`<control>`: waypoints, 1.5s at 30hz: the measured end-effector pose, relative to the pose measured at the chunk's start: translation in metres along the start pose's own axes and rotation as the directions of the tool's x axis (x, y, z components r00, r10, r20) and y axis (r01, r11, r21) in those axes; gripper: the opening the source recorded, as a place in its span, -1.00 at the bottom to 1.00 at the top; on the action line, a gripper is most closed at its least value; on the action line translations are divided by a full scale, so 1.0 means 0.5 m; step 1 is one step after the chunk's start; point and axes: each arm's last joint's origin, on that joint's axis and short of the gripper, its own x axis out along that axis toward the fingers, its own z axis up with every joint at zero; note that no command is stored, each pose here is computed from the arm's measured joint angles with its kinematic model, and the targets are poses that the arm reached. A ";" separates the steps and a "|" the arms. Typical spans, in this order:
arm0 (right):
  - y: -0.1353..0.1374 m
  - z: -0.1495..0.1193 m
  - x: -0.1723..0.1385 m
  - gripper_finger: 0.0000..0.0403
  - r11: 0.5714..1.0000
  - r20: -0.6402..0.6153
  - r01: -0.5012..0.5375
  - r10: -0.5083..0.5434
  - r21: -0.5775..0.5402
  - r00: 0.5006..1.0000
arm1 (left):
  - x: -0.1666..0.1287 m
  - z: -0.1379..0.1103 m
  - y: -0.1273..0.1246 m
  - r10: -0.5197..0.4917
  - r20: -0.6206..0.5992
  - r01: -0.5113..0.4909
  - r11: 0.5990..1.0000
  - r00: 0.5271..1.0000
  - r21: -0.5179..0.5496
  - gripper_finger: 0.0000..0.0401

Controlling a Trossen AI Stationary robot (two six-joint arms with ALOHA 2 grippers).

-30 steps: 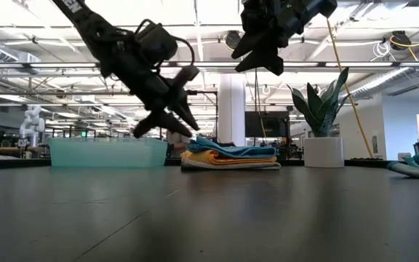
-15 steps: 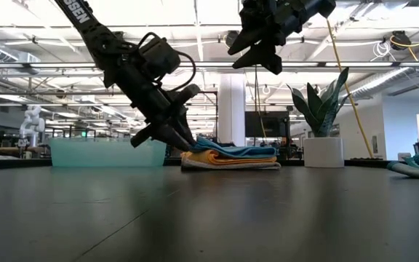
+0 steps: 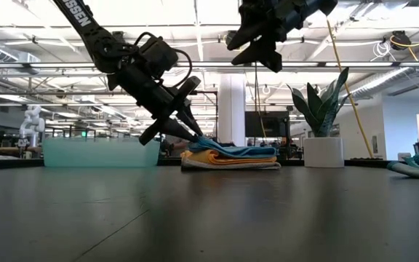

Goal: Fold microfiber towels
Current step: Stack the folded blue microfiber towel on top of the folded gray microfiber towel

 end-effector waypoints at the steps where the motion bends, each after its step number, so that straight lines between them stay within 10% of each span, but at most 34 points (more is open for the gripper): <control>1: 0.000 0.000 0.000 -0.27 1.000 0.000 -0.001 0.001 0.001 1.000 | 0.000 -0.001 0.000 0.000 -0.001 0.000 1.000 1.000 0.000 -0.55; 9: 0.014 -0.015 0.004 -0.28 0.997 -0.067 -0.073 0.075 0.039 0.995 | 0.000 -0.016 0.003 0.004 -0.095 -0.008 0.999 0.995 -0.037 -0.55; 16: -0.014 -0.142 0.066 -0.51 0.991 -0.142 0.004 0.015 0.136 0.990 | 0.002 -0.036 -0.009 -0.027 -0.168 0.022 0.999 0.985 -0.034 -0.55; 22: -0.050 -0.211 0.096 -0.94 0.968 -0.043 -0.046 0.058 0.246 0.997 | 0.000 -0.054 0.011 0.182 -0.139 -0.182 0.983 0.973 0.007 -0.55; 45: -0.034 -0.190 0.093 -1.00 0.966 0.070 -0.147 0.135 0.213 0.988 | -0.003 0.011 0.014 0.044 0.029 -0.043 0.997 0.999 -0.063 -0.55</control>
